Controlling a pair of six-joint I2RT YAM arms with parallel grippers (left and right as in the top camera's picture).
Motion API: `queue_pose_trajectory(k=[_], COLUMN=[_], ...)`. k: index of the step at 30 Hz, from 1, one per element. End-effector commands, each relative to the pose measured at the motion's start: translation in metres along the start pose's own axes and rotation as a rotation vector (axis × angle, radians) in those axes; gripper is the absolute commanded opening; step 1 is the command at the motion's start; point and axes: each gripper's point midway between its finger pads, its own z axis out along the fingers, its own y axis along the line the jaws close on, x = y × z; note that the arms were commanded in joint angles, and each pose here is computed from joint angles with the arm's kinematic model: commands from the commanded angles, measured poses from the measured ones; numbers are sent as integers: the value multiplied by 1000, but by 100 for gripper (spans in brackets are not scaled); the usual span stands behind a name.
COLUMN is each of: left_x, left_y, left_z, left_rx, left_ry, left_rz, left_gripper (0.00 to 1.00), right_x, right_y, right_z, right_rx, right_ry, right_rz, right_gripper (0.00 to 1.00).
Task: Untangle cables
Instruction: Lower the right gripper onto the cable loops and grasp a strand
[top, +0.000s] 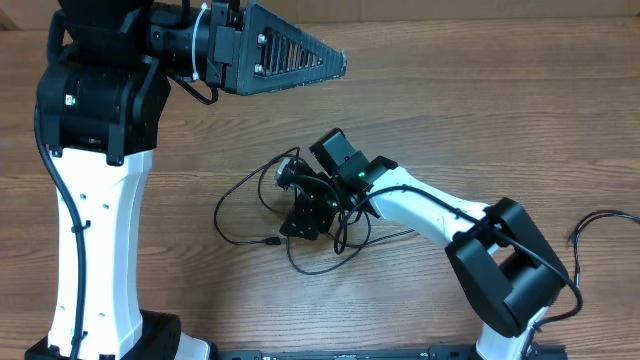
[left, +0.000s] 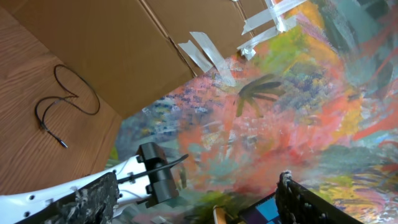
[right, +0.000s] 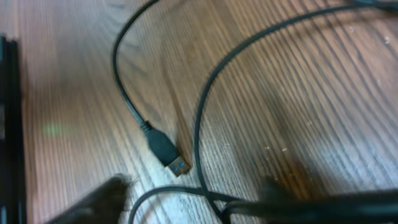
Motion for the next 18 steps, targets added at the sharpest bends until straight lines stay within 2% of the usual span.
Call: queue_pose_trajectory(k=[1, 10, 18], left_x=[4, 4, 4], left_y=[-8, -8, -8], left_z=[-1, -1, -1], left_rx=[10, 10, 10], left_ry=[12, 12, 12], left_rz=[31, 31, 31], left_gripper=[81, 81, 82], right_x=[3, -19, -78], right_y=[-3, 3, 12], right_z=[7, 3, -46], right_rx=[-12, -59, -104], right_ry=[4, -71, -220], right_rz=[5, 15, 11], right_gripper=[6, 4, 4])
